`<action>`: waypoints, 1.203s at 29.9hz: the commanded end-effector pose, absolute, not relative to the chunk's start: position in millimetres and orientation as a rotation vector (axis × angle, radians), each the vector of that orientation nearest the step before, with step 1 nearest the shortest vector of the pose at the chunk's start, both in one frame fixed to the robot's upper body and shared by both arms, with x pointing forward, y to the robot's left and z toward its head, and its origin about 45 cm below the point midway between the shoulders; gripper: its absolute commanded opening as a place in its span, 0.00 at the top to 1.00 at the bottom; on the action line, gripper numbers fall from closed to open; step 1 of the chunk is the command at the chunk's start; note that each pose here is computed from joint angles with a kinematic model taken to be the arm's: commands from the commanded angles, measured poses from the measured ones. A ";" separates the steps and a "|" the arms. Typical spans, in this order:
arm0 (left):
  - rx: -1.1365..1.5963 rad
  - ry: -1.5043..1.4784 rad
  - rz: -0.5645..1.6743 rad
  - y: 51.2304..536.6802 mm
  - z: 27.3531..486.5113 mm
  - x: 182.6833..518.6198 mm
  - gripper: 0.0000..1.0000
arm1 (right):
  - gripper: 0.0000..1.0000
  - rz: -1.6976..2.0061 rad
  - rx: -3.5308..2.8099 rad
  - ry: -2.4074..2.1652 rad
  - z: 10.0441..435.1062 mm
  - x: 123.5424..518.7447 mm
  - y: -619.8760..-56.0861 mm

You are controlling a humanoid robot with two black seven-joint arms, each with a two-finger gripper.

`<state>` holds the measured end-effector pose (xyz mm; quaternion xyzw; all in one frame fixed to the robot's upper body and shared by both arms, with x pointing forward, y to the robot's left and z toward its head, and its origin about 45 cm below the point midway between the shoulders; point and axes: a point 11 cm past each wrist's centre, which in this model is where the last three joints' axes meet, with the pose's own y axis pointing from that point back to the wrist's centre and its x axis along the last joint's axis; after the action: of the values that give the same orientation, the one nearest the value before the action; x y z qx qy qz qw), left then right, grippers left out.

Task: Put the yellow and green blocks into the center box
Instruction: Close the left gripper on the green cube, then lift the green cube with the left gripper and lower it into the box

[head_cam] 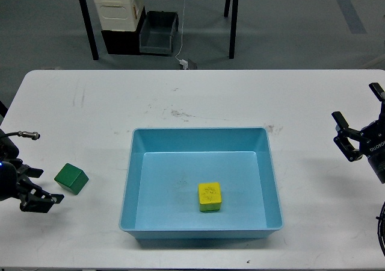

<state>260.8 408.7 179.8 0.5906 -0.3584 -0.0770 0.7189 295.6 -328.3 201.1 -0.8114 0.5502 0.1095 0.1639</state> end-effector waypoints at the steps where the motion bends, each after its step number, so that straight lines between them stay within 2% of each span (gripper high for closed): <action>1: 1.287 -0.807 -0.168 400.5 178.9 265.4 0.00 | 0.00 0.310 -2.310 1.571 201.6 295.9 -328.9; 7: 1.228 -0.840 -0.165 376.4 174.8 274.8 0.00 | 0.00 0.308 -2.305 1.579 201.5 295.4 -330.7; 18: 1.196 -0.836 -0.154 363.6 164.6 280.6 0.01 | 0.00 0.308 -2.289 1.605 200.0 292.8 -337.0; 21: 1.194 -0.836 -0.154 362.8 164.5 280.8 0.04 | 0.00 0.309 -2.288 1.608 199.5 292.4 -337.3; 23: 1.196 -0.836 -0.154 363.3 164.4 280.9 0.12 | 0.00 0.307 -2.287 1.609 199.8 292.6 -337.6; 28: 1.195 -0.832 -0.155 363.3 163.2 280.2 0.42 | 0.00 0.305 -2.285 1.611 200.1 292.8 -338.1; 36: 1.201 -0.834 -0.151 365.2 164.7 281.6 0.71 | 0.00 0.300 -2.281 1.615 201.1 293.4 -339.2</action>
<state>280.7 364.4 163.5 0.5468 -0.3797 -0.0700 0.7429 293.1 -339.1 200.8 -0.8006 0.5663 0.1059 0.1644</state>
